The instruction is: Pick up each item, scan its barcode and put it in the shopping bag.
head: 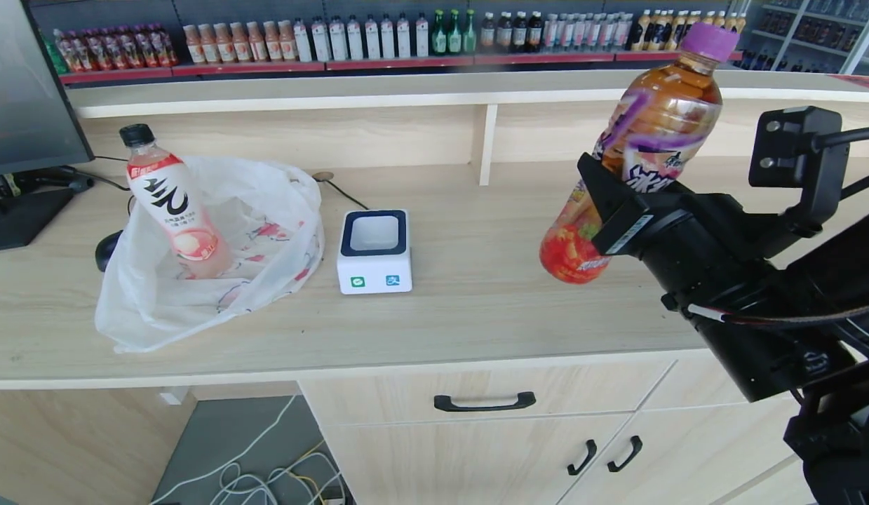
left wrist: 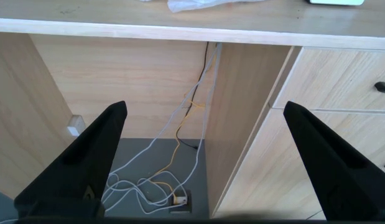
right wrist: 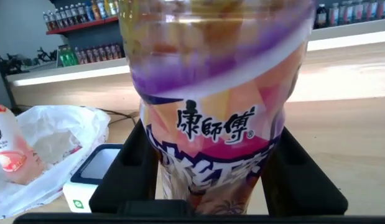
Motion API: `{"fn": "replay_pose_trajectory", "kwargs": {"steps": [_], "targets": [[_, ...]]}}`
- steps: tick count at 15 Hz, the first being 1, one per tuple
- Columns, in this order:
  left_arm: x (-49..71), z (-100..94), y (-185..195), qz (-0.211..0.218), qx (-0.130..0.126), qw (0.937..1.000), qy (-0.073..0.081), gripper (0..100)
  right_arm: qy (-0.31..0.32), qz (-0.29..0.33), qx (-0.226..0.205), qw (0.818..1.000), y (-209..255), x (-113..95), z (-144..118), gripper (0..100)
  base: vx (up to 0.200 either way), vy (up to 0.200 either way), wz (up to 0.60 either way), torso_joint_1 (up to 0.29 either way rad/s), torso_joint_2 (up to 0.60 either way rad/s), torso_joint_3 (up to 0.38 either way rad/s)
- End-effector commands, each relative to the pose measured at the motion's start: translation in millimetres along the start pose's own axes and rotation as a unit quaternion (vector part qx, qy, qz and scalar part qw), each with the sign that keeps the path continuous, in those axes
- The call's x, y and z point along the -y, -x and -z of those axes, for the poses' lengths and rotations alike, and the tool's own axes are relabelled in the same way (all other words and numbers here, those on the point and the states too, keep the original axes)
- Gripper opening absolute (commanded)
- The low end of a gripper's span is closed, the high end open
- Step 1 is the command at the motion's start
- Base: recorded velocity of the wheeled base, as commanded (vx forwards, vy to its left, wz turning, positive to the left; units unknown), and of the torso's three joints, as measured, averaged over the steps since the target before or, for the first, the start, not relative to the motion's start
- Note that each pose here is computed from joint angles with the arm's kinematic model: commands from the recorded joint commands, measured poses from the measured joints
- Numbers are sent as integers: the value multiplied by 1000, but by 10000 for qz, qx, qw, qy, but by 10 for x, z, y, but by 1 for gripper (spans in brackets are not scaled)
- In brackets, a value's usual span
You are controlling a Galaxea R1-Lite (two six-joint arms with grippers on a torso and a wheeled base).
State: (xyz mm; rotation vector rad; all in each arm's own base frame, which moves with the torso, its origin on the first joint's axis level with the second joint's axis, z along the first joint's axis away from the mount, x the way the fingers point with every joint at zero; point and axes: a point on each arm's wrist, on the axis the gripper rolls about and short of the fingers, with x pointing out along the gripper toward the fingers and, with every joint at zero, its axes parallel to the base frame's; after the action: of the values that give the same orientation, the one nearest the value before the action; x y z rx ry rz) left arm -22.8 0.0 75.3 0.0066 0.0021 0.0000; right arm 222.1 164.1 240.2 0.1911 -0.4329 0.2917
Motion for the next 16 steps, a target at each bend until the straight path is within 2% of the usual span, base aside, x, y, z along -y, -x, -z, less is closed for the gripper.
{"fn": "replay_pose_trajectory", "kwargs": {"steps": [1,10,12,16], "targets": [[0,0,-1,0,-5,10000,10,100,9,9,7,10000,-15,-4,9,0,0,200,0,17,12,2],[0,0,-1,0,-5,10000,33,100,25,18,66,10000,-76,-18,13,0,0,200,0,6,2,2],[0,0,-1,0,-5,10000,33,100,106,183,101,9997,-94,82,-3,0,0,200,0,0,7,5],[0,0,-1,0,-5,10000,25,100,108,189,118,9997,-90,92,-16,0,0,200,0,0,2,5]]}}
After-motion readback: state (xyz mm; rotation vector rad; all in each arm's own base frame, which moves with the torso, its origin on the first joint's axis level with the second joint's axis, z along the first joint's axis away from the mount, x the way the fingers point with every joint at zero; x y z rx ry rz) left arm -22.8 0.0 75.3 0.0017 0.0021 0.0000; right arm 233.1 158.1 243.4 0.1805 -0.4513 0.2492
